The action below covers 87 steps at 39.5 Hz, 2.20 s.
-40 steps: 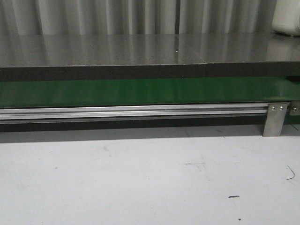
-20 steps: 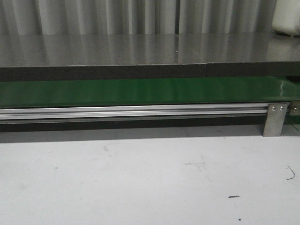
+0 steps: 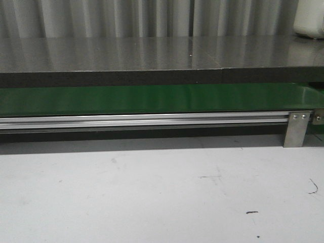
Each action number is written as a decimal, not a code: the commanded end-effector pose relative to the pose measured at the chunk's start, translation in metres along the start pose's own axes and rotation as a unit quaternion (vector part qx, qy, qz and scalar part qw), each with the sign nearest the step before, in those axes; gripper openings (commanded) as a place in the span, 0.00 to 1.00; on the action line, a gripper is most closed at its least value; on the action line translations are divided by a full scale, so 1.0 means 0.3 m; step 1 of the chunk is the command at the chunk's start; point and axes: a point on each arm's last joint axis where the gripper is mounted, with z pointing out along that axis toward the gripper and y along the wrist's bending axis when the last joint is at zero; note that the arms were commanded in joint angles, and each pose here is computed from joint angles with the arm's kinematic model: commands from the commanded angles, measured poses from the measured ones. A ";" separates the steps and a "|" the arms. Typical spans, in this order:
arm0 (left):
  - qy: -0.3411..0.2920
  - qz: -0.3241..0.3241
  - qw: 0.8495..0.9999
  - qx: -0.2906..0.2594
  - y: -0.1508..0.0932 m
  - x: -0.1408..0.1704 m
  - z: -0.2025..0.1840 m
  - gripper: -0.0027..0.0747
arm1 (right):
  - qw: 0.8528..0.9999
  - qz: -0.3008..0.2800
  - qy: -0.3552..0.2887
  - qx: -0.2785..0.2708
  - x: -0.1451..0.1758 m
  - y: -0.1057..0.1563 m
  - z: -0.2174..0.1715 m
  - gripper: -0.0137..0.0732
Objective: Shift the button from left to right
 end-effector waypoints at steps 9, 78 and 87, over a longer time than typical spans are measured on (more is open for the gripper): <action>0.104 0.015 0.994 -0.001 0.000 -0.080 0.146 0.01 | 0.996 -0.001 0.094 0.001 -0.116 0.004 0.173 0.08; 0.387 0.026 0.912 -0.137 0.276 -0.013 0.848 0.83 | 0.996 -0.001 0.084 0.003 -0.121 0.003 0.180 0.90; 0.426 -0.014 0.876 -0.228 0.534 0.084 0.882 0.83 | 0.996 -0.001 0.084 0.003 -0.121 0.003 0.180 0.90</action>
